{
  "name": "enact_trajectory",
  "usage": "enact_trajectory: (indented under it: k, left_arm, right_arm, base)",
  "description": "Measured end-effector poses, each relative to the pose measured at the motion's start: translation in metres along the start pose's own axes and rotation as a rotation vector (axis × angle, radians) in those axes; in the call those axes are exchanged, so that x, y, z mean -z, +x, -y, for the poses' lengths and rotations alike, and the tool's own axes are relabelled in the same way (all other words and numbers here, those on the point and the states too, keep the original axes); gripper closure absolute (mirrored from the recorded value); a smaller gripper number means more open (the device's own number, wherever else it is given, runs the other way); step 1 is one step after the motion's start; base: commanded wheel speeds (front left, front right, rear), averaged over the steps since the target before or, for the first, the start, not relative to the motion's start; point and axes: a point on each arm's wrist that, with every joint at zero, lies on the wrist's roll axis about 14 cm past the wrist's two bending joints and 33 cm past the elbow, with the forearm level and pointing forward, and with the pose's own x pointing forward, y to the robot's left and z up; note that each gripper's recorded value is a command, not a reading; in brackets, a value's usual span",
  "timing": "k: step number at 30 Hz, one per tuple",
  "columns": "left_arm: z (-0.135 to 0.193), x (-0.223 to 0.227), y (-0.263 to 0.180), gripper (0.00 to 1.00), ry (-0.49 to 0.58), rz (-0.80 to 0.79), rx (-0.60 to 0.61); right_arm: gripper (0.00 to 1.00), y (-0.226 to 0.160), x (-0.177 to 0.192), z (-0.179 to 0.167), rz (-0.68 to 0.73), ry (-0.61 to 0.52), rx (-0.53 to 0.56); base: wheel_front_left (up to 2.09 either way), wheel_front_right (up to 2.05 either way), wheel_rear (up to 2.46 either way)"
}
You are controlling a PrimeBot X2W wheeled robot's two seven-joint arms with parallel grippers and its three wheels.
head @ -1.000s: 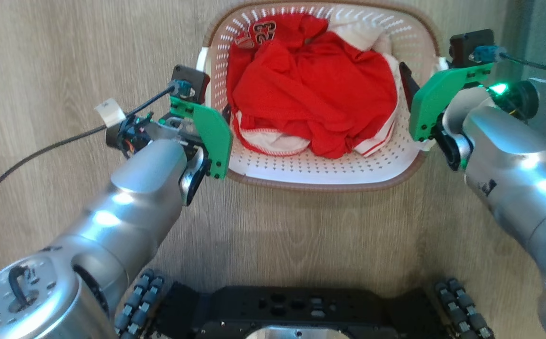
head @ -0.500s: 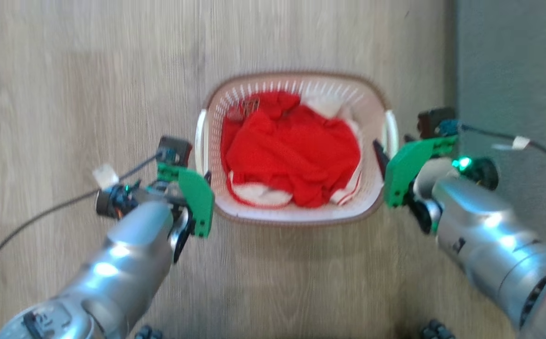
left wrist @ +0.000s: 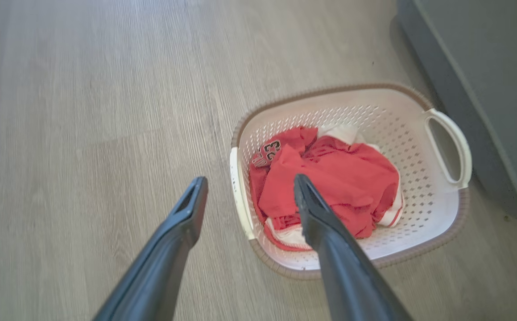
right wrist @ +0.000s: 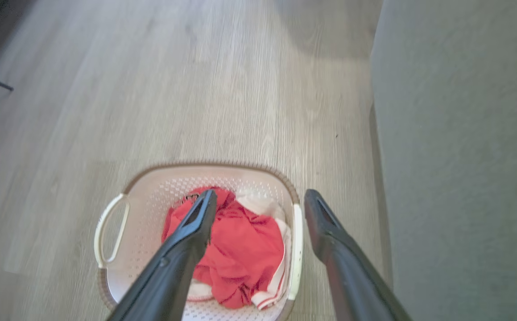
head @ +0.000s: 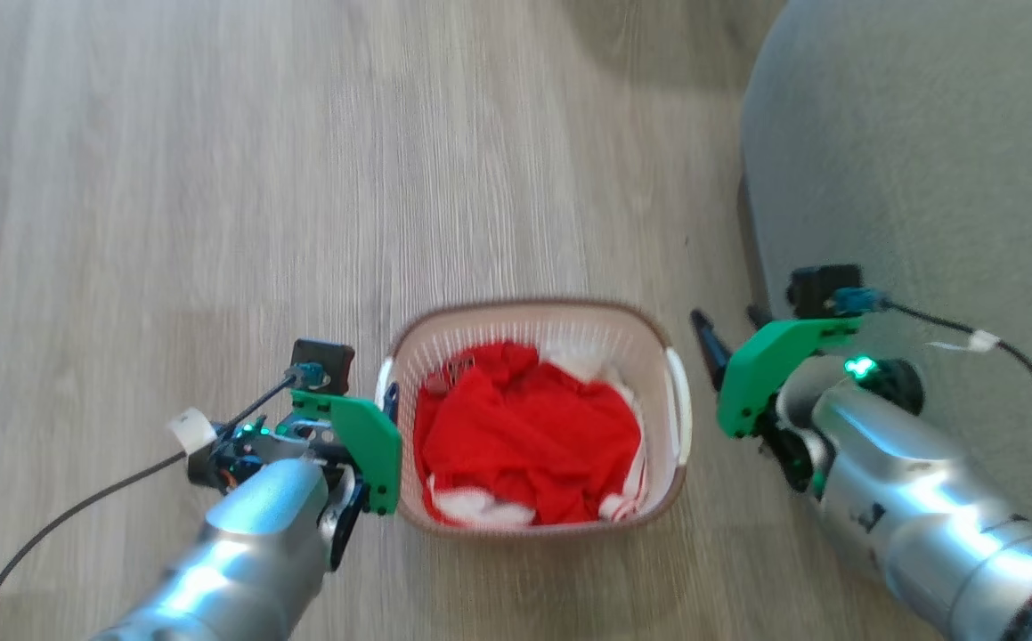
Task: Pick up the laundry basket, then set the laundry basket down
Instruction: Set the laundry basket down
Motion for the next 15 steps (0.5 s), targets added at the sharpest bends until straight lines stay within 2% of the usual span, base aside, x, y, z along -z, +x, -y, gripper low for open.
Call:
enact_trajectory:
  k: [4,7,15]
  left_arm:
    - [0.002,-0.045,-0.015,0.00,0.041,0.147,-0.022]
    - [-0.001,-0.063,-0.025,0.00,0.066,0.219,-0.041]
    - [0.007,-0.106,-0.078,0.00,-0.035,0.507,-0.079]
  right_arm:
    - [0.00,-0.019,-0.044,-0.004,0.150,-0.012,-0.008]
    - [0.00,-0.031,-0.057,-0.005,0.212,-0.018,-0.012]
    - [0.00,-0.082,-0.102,-0.009,0.497,-0.031,0.003]
  base:
    - [0.00,0.00,0.00]
    - [0.00,0.00,0.00]
    - [0.00,0.00,0.00]
